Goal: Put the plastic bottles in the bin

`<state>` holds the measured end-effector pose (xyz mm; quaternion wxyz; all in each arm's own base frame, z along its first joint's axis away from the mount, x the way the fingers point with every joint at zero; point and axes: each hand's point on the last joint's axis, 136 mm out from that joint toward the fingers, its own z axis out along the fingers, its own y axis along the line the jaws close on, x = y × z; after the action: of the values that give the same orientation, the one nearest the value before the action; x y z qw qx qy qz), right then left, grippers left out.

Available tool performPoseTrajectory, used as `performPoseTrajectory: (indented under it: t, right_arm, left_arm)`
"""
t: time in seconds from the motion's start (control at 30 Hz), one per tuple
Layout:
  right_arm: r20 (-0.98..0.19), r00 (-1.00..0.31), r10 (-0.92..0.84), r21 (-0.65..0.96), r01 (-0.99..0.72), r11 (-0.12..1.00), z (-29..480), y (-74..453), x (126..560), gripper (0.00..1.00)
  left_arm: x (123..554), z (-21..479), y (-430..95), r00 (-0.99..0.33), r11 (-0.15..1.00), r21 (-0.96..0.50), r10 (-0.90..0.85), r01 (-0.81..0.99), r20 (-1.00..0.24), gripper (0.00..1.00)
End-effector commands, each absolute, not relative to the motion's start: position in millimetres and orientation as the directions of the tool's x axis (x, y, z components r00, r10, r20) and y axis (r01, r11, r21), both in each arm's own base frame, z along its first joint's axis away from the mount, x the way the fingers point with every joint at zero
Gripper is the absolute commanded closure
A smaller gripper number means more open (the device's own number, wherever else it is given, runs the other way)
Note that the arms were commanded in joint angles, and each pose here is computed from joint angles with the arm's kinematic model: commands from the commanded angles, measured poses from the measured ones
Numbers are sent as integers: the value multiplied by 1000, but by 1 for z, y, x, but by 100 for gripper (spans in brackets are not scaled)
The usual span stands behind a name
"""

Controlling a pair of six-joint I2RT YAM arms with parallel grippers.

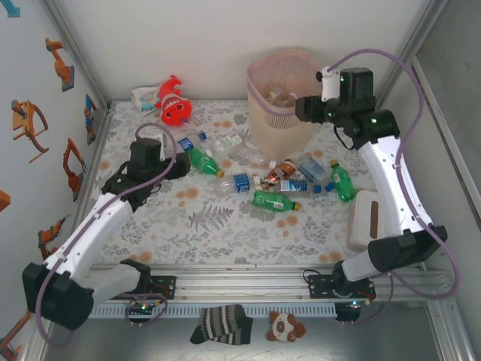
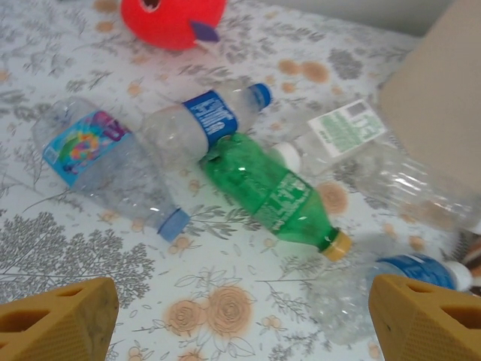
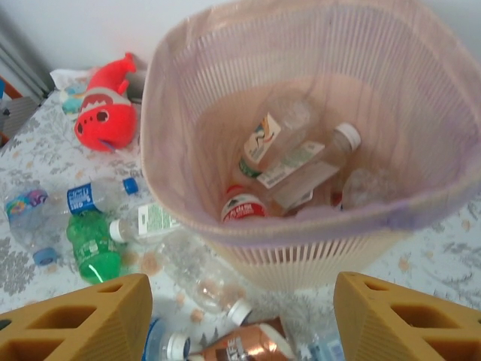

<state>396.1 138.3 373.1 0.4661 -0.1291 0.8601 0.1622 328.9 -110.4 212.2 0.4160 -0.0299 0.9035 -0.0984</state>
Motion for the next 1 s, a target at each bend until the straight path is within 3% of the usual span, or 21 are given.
performPoseTrajectory:
  t: [0.0,0.27,0.57,0.97]
  right_arm:
    - [-856,-516,-31,183,-358,915,379,133,383,36]
    - [-831,-556,-13,204,-326,923,359,124,356,36]
    - [-814,-581,-3,214,-305,928,350,117,338,38]
    - [-818,-575,-4,191,-278,941,354,105,314,38]
  left_arm:
    - [341,199,-100,-698,975,-213,-191,-56,-690,14]
    - [380,156,-69,-774,951,-172,-308,-255,-553,17]
    - [415,111,-18,-728,832,-124,-537,-541,-427,16]
    - [456,74,-13,-735,797,-71,-583,-599,-346,9]
